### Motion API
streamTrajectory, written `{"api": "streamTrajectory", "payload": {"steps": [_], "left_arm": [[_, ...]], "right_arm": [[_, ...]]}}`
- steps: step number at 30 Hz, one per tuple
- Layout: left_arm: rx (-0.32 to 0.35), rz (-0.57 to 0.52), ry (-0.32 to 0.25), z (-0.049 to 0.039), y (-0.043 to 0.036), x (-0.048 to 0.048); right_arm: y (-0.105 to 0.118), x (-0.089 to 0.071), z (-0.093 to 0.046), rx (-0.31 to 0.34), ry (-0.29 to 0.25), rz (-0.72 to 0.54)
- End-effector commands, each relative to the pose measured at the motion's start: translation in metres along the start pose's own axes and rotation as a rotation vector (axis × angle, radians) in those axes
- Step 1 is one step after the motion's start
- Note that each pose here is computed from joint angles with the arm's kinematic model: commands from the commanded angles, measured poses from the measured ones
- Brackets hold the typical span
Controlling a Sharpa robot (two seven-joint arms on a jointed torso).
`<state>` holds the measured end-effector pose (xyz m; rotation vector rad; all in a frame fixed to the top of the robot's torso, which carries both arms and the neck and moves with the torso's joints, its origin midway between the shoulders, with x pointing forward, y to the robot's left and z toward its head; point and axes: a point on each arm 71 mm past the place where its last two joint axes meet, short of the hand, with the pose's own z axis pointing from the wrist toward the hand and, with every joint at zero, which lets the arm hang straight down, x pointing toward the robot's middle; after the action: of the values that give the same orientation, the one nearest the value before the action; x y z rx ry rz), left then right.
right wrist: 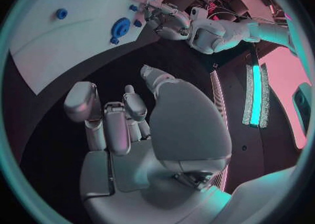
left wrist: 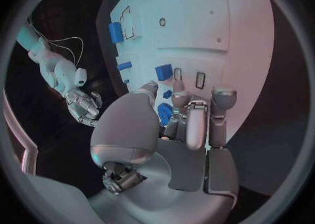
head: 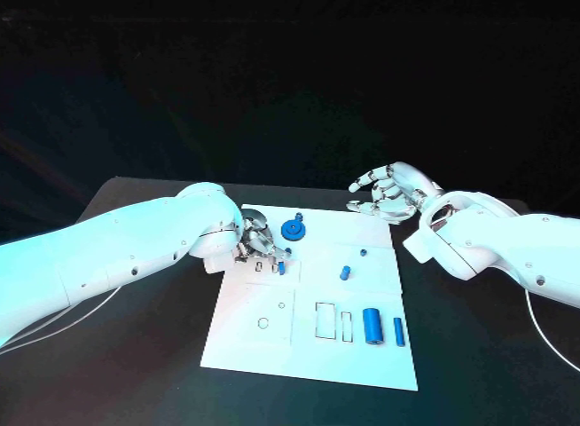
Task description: Assemble the parts on the task board
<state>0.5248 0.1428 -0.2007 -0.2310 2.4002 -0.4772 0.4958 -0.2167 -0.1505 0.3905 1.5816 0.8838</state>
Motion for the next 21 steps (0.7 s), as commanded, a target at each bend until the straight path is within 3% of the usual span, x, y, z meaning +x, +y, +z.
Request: {"api": "streamTrajectory", "payload": {"steps": [1, 21], "left_arm": [[0.005, 0.018, 0.032, 0.0003, -0.0018, 0.0025], [0.022, 0.032, 0.089, -0.0005, -0.0066, 0.0103]], "right_arm": [[0.0014, 0.0004, 0.0004, -0.014, 0.001, 0.000], [0.0011, 0.0035, 0.0030, -0.004, 0.015, -0.002]]}}
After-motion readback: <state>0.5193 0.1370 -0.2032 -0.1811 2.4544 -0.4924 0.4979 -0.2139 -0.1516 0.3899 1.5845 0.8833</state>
